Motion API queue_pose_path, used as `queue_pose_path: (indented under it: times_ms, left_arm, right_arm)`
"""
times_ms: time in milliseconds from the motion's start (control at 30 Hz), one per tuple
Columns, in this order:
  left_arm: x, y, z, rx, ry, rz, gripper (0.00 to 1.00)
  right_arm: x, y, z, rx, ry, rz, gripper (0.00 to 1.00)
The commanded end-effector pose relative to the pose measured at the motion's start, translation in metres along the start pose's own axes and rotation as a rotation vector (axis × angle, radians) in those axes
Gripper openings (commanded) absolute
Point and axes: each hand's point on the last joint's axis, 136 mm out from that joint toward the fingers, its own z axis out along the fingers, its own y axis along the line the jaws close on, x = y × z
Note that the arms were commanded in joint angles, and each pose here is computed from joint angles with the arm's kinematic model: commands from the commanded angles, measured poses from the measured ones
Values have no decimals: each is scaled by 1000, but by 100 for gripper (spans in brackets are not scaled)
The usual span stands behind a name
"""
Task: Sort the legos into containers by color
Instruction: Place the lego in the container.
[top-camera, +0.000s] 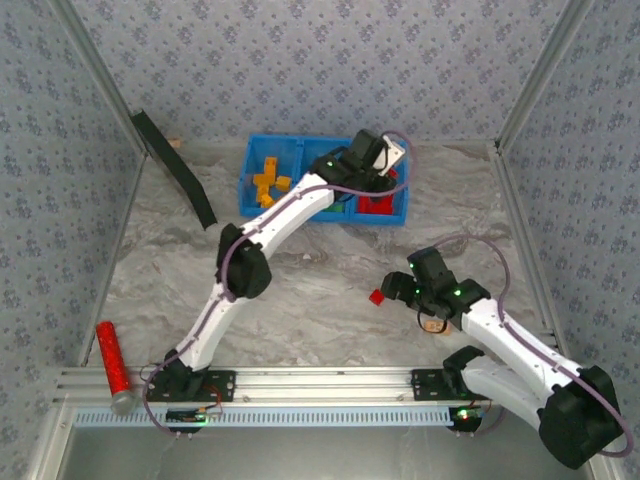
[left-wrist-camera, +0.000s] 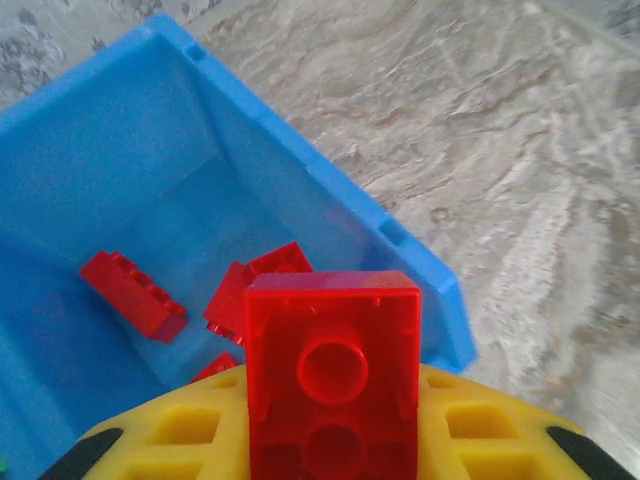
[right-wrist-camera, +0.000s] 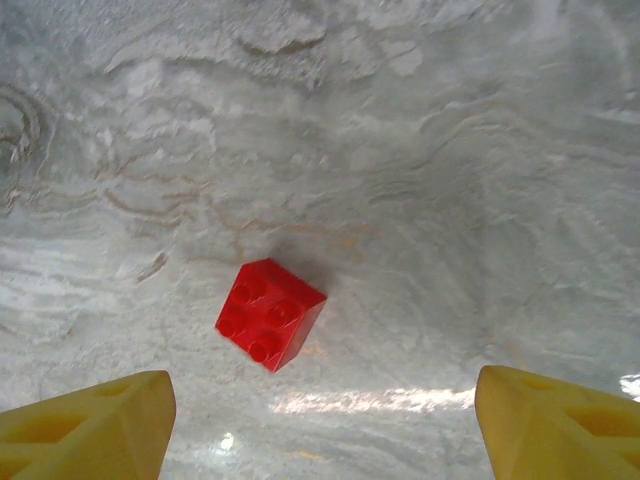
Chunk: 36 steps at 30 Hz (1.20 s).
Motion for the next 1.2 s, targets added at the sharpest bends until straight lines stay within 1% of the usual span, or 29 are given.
queue_pose_path:
  times_ms: [0,200,333,567,800,933,1033,1167]
  left_arm:
    - [-8,5,2,-37,-19,-33,11]
    - [0,6,26,-21,-27,-77,12]
    - [12,9,39,-9,-6,-112,12]
    - [36,16,60,-10,47,-165,11]
    - [46,15,69,-2,66,-185,11]
    - [55,16,73,-2,89,-182,12]
    - [60,16,74,-4,105,-188,14]
    - [57,15,71,4,100,-191,24]
  right_arm:
    - [7,3,-3,2,-13,9,81]
    - [27,-4,-2,15,-6,29,82]
    - [31,-4,-2,-6,-19,56,82]
    - [35,-4,-1,0,-23,59,82]
    - [35,-1,-1,-5,-34,63,82]
    - [39,-9,-2,10,-35,74,82]
    - [40,-12,-3,13,-39,80,82]
    - [39,-13,-4,15,-48,78,82]
